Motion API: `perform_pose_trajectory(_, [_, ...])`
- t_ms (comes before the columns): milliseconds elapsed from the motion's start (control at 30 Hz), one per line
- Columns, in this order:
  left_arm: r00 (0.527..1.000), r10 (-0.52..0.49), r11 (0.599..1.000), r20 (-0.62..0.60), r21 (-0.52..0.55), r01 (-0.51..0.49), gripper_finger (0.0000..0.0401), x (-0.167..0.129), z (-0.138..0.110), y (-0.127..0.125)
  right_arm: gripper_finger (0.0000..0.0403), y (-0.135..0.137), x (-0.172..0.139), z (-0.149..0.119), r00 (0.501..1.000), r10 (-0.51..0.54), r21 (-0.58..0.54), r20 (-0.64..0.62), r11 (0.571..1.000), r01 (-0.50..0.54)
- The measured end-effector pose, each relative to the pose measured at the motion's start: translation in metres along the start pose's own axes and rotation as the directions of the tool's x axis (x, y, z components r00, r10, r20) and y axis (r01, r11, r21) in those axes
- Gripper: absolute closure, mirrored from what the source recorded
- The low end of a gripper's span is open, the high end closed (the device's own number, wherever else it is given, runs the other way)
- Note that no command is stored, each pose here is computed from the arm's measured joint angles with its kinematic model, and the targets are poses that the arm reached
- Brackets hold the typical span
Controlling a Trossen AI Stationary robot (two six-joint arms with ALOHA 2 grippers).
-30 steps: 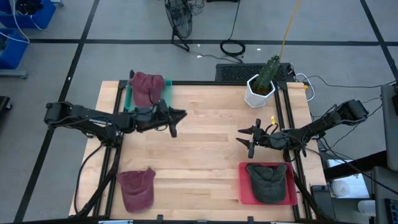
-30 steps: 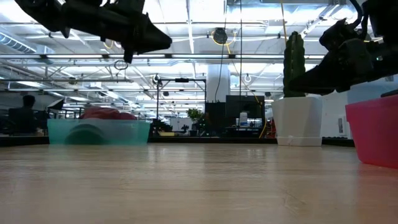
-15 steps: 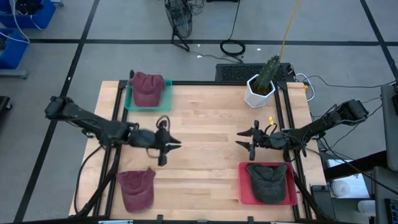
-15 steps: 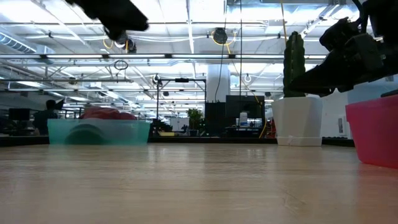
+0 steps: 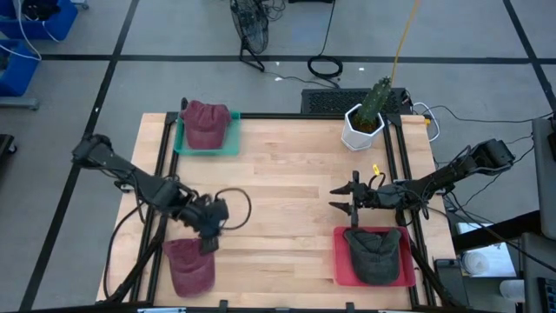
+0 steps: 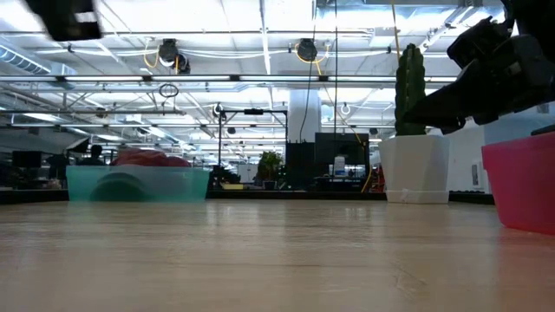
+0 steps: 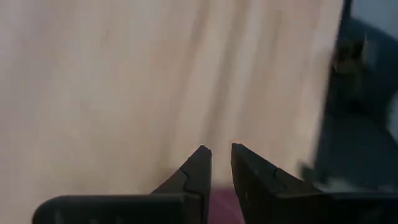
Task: Pick & Place hat
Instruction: Put the maroon cap into the green bin
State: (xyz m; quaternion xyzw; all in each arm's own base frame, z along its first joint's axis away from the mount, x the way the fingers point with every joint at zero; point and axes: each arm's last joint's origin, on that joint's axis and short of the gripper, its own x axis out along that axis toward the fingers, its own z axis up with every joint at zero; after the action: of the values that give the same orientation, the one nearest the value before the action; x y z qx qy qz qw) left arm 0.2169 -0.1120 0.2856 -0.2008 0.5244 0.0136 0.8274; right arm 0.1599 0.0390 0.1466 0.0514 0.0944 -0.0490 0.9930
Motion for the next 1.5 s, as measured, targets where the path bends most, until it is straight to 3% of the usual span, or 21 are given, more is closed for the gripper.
perform_pose_trajectory(133, [0.975, -0.091, 0.989, -0.200, -0.135, 0.065, 0.0318, 0.012, -0.014, -0.013, 0.0238, 0.000, 0.000, 0.000, 1.000, -0.001, -0.005, -0.004, 1.000, 0.001])
perform_pose_trajectory(367, [0.874, -0.057, 0.967, -0.483, -0.246, -0.073, 0.0233, 0.034, -0.046, -0.029, 0.0238, 0.000, 0.000, 0.000, 1.000, 0.000, -0.030, 0.000, 1.000, 0.000])
perform_pose_trajectory(567, [0.852, -0.063, 0.955, -0.520, -0.279, -0.100, 0.0164, 0.055, -0.060, -0.048, 0.0238, 0.000, 0.000, 0.000, 1.000, 0.000, -0.042, -0.001, 0.999, 0.000])
perform_pose_trajectory(800, [0.822, 0.029, 0.941, -0.568, -0.261, -0.214, 0.0121, 0.073, -0.073, -0.052, 0.0238, 0.000, 0.000, 0.000, 1.000, 0.001, -0.041, 0.002, 0.999, -0.001])
perform_pose_trajectory(967, [0.811, 0.140, 0.931, -0.568, -0.204, -0.303, 0.0124, 0.080, -0.078, -0.046, 0.0238, 0.000, 0.000, 0.000, 1.000, 0.009, -0.006, 0.001, 1.000, -0.009])
perform_pose_trajectory(1100, [0.816, 0.157, 0.919, -0.557, -0.219, -0.327, 0.0144, 0.085, -0.081, -0.042, 0.0238, 0.001, 0.000, 0.000, 1.000, 0.030, 0.008, -0.003, 1.000, -0.030])
perform_pose_trajectory(1300, [0.761, 0.177, 0.883, -0.624, -0.241, -0.403, 0.0188, 0.094, -0.093, -0.027, 0.0238, 0.001, 0.000, 0.000, 1.000, 0.031, 0.030, -0.003, 0.999, -0.031])
perform_pose_trajectory(1500, [0.760, 0.140, 0.910, -0.635, -0.219, -0.351, 0.0241, 0.096, -0.092, -0.026, 0.0238, 0.001, 0.000, -0.002, 0.999, 0.027, 0.014, -0.018, 1.000, -0.027])
